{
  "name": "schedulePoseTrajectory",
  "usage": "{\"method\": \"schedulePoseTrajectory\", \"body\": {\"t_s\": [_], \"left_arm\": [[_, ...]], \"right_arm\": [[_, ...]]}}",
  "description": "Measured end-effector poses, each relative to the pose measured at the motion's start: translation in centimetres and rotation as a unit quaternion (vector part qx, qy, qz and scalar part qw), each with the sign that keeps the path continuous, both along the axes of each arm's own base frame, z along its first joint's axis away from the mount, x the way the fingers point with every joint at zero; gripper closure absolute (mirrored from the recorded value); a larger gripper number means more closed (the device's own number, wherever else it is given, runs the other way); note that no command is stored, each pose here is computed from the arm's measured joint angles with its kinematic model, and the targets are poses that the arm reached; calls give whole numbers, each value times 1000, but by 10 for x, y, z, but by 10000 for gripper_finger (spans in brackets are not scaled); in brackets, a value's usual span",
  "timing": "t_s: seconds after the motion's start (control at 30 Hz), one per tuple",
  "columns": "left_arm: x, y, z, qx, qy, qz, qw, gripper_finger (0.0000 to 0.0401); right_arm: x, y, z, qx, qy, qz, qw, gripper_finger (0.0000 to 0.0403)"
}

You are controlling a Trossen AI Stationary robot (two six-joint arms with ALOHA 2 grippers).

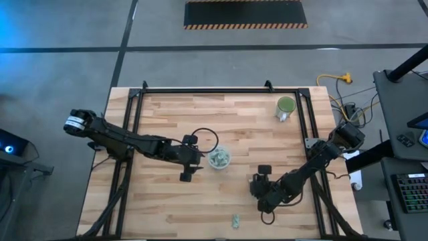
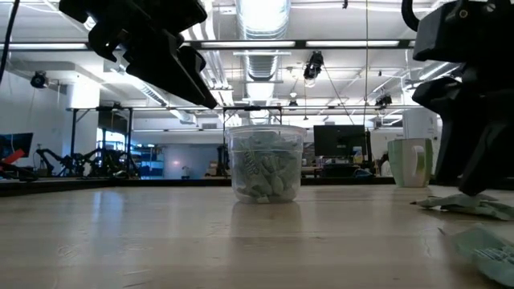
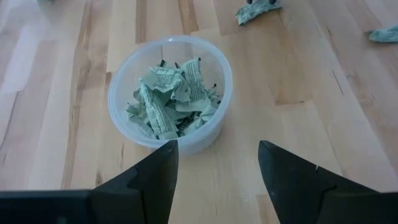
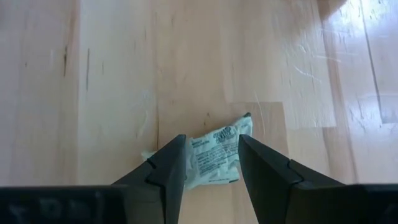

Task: Pick and place Stevia / Truvia into bins
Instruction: Put the light green stevia packet into the transparent container

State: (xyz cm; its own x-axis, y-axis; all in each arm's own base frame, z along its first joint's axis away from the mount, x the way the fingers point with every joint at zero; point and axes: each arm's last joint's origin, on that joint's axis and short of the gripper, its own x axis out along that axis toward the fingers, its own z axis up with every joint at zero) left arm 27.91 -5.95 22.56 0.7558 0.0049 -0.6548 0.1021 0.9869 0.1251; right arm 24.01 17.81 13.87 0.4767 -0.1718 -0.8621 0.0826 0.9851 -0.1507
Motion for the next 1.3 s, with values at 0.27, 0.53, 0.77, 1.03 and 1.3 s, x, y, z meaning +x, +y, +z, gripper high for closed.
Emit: {"method": "schedulePoseTrajectory", "body": {"t_s": [0.27, 0.53, 0.77, 1.03, 1.3], "left_arm": [[0, 0, 0, 0, 0, 0, 1000, 196], [0, 0, 0, 0, -1, 0, 1000, 196], [0, 0, 0, 0, -1, 0, 1000, 196], [0, 0, 0, 0, -1, 0, 1000, 196], [0, 0, 0, 0, -1, 0, 1000, 196]], "right_arm": [[-5, -4, -7, 5, 6, -20, 1000, 266], [-6, -5, -9, 4, 8, -22, 1000, 267], [-7, -5, -9, 6, 12, -21, 1000, 302], [-7, -5, -10, 12, 16, -19, 1000, 378], [-6, -4, -6, 13, 15, -13, 1000, 394]]}}
